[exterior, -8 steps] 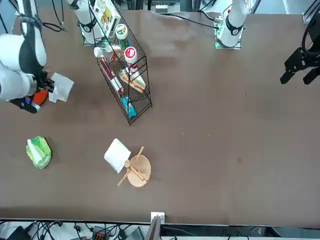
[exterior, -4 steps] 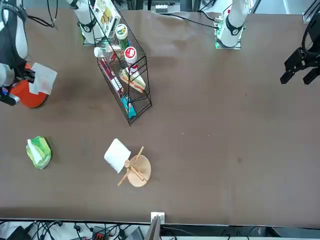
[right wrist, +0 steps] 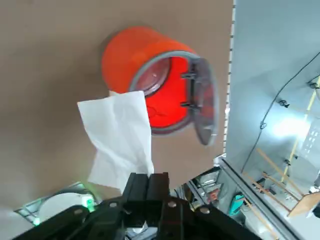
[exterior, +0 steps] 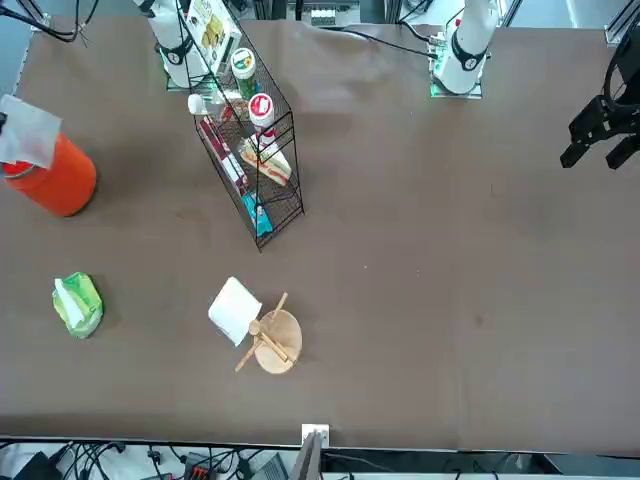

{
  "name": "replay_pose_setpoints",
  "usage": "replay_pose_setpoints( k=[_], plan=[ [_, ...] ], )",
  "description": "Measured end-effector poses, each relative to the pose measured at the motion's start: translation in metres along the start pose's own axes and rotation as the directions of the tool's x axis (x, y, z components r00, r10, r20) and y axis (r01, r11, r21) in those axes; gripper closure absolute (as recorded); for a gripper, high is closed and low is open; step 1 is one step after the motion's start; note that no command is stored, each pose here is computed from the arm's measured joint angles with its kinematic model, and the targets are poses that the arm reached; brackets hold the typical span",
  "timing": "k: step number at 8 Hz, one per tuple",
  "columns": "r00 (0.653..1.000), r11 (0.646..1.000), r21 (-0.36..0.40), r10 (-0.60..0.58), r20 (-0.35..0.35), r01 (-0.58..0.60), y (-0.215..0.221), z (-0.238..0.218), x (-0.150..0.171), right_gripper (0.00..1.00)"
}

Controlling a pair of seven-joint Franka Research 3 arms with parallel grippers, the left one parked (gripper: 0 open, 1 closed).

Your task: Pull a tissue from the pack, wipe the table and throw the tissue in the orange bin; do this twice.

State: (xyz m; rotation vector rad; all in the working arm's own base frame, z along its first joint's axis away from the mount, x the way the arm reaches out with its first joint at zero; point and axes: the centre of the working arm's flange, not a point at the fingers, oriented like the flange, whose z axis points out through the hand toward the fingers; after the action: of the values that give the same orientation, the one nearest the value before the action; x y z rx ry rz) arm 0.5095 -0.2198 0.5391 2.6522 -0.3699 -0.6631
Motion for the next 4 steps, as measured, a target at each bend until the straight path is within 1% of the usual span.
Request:
replay_pose_setpoints(
  k=[1, 4],
  plan=[
    [1.000, 1.000, -0.009, -0.013, 0.005, 0.013, 0.017, 0.006, -0.001, 0.99],
    [1.000, 1.000, 0.008, -0.026, 0.012, 0.025, 0.052, 0.027, 0.004, 0.99]
  ],
)
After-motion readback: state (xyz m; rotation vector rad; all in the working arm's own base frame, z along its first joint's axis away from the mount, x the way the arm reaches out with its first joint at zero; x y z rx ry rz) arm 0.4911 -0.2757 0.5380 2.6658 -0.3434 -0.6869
